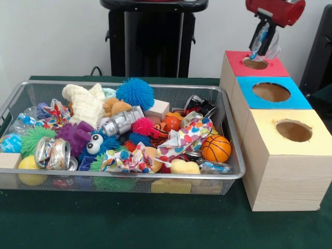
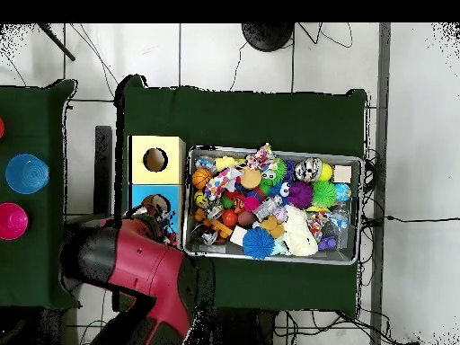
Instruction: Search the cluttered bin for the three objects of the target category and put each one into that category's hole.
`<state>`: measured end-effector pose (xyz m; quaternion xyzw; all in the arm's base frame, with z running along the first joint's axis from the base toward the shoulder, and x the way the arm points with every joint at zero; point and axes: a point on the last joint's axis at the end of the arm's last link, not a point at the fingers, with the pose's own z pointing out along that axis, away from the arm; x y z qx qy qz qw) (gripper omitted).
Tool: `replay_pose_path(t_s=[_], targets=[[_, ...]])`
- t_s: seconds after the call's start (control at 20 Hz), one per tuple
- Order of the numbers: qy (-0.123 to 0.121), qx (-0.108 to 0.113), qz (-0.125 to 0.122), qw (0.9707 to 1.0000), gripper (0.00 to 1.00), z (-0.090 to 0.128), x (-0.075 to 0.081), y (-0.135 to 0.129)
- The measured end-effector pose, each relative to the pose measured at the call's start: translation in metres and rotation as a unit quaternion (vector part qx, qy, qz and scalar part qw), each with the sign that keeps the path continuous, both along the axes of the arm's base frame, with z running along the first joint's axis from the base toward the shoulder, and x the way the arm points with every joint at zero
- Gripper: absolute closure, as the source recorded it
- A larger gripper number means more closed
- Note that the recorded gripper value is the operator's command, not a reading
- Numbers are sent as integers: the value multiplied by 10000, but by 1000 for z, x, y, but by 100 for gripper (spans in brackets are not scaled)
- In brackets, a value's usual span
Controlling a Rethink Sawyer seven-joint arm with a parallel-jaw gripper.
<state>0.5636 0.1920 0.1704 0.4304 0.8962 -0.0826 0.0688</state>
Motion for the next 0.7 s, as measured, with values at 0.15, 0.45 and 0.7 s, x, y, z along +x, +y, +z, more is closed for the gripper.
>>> replay_pose_path(t_s=[0.15, 0.45, 0.7], targets=[[-68, -46, -74, 9999, 100, 7, 17, -23], [-197, -100, -232, 9995, 100, 22, 43, -66], [-255, -133, -204, 9994, 100, 26, 51, -70]])
